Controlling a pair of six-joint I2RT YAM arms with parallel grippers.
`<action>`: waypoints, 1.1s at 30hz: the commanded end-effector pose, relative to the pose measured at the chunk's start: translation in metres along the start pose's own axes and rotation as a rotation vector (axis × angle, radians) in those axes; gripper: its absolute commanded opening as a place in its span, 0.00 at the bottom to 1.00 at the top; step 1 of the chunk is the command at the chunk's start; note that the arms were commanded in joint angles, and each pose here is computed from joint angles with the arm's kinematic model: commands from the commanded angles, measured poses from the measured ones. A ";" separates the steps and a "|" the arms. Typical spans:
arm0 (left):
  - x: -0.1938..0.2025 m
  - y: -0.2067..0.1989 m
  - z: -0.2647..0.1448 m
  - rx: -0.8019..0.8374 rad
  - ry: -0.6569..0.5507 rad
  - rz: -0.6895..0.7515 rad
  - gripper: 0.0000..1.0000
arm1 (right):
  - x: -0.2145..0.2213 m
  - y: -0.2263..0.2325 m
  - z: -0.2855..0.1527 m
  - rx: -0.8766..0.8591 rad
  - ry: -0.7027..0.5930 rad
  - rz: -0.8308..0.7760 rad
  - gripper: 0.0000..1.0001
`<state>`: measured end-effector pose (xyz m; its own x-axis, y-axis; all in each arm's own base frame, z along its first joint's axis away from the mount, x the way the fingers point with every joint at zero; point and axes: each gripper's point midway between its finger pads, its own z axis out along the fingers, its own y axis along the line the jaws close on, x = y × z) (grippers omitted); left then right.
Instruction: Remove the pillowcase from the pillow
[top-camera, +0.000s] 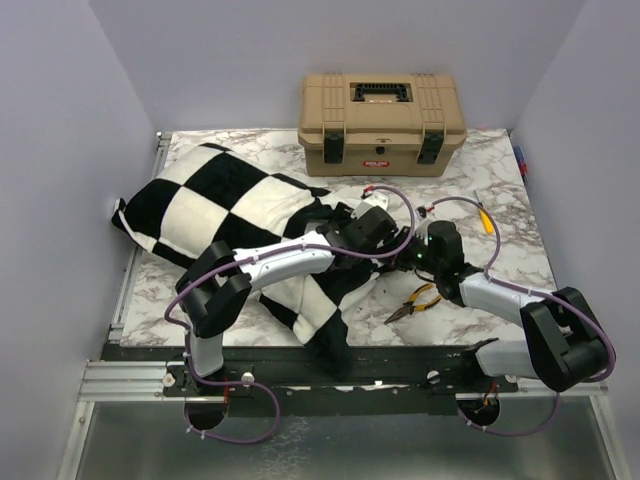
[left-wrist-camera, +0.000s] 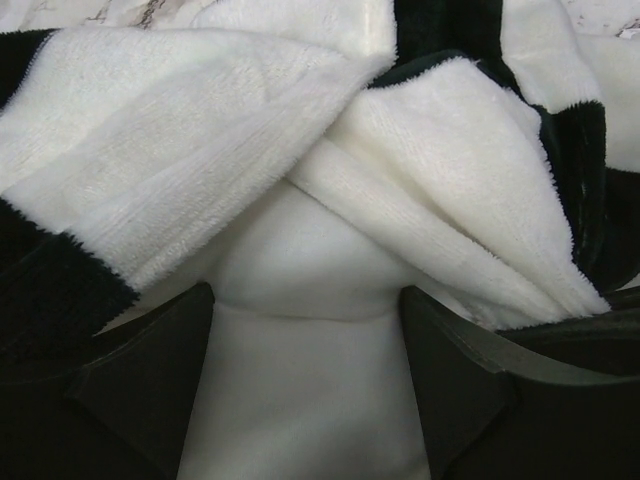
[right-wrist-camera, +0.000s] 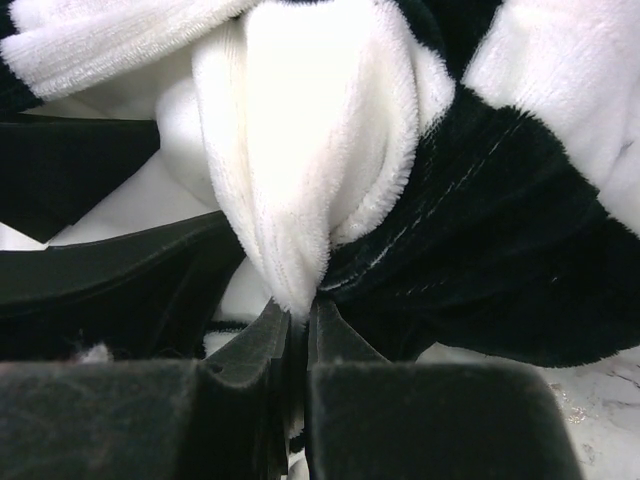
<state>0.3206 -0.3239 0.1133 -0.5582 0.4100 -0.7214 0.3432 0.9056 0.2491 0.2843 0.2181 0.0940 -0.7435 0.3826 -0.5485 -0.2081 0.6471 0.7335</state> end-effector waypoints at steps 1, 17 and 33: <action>0.073 0.005 0.008 0.038 0.205 0.068 0.74 | 0.016 -0.012 0.001 0.036 0.051 0.000 0.04; 0.034 0.056 -0.061 0.088 0.026 0.088 0.00 | 0.002 -0.055 -0.012 0.322 -0.025 0.027 0.00; 0.035 0.133 -0.088 0.115 -0.096 -0.188 0.00 | -0.020 -0.081 -0.041 0.546 -0.107 -0.012 0.00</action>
<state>0.2836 -0.2357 0.1736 -0.5290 0.2045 -0.8236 0.4108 0.9109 -0.0377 0.2902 0.1952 0.1069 -0.6984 0.4452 -0.5603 -0.0484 0.7517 0.6577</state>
